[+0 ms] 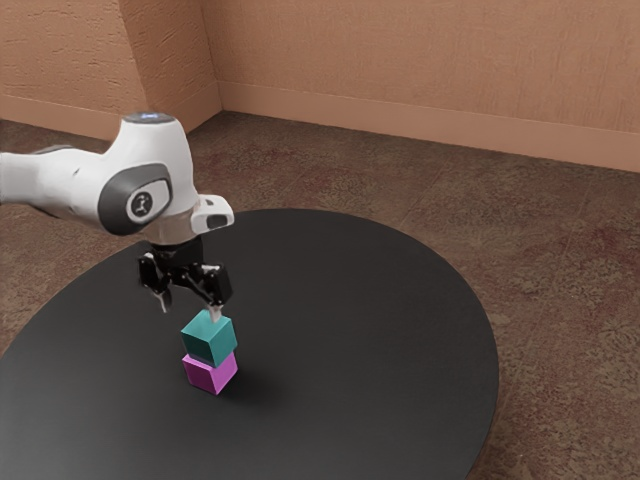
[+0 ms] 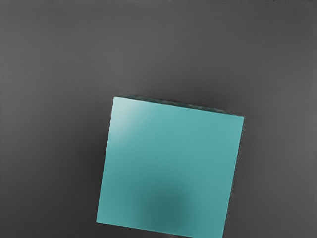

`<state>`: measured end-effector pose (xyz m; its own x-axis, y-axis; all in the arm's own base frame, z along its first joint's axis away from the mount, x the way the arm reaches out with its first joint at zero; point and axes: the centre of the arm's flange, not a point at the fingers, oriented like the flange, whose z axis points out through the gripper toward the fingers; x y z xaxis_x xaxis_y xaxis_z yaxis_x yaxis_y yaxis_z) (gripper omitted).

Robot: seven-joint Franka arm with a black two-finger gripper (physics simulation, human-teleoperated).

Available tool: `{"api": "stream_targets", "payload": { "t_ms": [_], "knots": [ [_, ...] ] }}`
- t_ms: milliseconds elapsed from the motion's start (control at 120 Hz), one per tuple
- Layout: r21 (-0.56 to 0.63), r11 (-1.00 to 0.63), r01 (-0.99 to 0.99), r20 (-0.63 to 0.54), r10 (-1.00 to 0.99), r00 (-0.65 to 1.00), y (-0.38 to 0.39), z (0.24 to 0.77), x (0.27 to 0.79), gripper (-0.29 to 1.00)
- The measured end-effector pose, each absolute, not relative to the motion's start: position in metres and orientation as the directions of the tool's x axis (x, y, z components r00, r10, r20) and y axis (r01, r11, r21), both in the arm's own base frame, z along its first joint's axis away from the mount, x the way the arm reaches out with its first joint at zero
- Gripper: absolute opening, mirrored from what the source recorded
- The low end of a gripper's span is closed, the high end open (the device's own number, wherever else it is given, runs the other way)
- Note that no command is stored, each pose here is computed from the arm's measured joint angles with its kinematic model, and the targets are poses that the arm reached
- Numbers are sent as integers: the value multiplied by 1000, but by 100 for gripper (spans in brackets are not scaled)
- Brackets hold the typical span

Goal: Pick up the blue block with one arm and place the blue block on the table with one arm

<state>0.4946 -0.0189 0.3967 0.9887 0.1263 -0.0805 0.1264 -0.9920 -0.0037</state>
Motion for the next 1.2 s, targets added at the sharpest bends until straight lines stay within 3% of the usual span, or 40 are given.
{"api": "stream_targets", "payload": {
  "t_ms": [367,975,1125,1200],
  "knots": [
    [21,-998,65,-52,64,997,-19,370,509,70],
    [40,-999,1,-124,-4,992,-11,321,513,70],
    [46,-999,-6,-122,-12,992,-10,320,514,41],
    [42,-999,-6,-102,-10,995,-8,332,514,34]
  ]
}}
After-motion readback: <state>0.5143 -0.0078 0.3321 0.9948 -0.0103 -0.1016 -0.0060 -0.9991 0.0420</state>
